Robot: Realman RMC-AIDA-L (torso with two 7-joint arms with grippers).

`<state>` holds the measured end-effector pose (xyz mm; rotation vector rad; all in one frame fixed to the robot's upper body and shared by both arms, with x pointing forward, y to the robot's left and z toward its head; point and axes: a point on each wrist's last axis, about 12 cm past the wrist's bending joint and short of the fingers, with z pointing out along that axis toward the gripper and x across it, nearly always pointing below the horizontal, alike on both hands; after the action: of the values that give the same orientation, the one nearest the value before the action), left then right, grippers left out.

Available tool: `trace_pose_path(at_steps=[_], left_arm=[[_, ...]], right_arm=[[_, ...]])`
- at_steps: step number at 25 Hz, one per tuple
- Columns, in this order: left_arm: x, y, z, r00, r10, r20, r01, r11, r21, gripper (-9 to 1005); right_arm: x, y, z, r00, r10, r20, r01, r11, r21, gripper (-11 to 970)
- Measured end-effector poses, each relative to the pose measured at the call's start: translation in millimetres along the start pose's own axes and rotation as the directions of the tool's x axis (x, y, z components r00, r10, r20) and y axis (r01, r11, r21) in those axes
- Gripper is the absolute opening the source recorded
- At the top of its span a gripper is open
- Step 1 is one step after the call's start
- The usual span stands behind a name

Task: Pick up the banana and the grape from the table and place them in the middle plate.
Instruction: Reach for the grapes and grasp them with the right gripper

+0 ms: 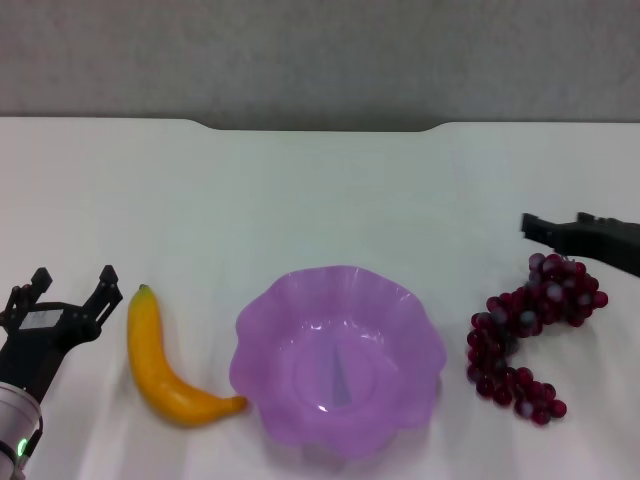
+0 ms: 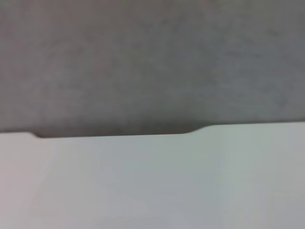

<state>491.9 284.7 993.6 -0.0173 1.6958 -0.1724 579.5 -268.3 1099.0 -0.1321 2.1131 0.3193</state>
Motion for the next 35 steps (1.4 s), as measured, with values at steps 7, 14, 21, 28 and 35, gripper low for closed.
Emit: trace_pose_path(at_steps=[7, 14, 21, 28, 35], left_arm=[[0, 0.2, 0, 1.0, 0.0, 0.0, 0.0, 1.0, 0.0, 893], [-1, -2.4, 4, 1.0, 0.001, -0.003, -0.001, 1.0, 0.008, 894], [-2, -4.5, 8, 1.0, 0.002, -0.009, -0.002, 1.0, 0.015, 894], [-2, -5.1, 9, 1.0, 0.005, -0.01, -0.005, 1.0, 0.019, 893], [-2, -4.7, 8, 1.0, 0.003, -0.01, -0.003, 1.0, 0.017, 893]], right_arm=[[-13, -24.5, -2, 0.984, 0.101, -0.149, -0.104, 0.995, -0.012, 820], [3, -33.1, 15, 0.943, 0.168, -0.286, -0.172, 0.985, 0.011, 818], [14, -22.7, 34, 0.934, 0.185, -0.307, -0.19, 0.982, 0.013, 815], [10, -15.1, 40, 0.948, 0.182, -0.262, -0.192, 0.981, -0.011, 811], [21, -22.6, 40, 0.944, 0.19, -0.271, -0.192, 0.981, 0.019, 799]])
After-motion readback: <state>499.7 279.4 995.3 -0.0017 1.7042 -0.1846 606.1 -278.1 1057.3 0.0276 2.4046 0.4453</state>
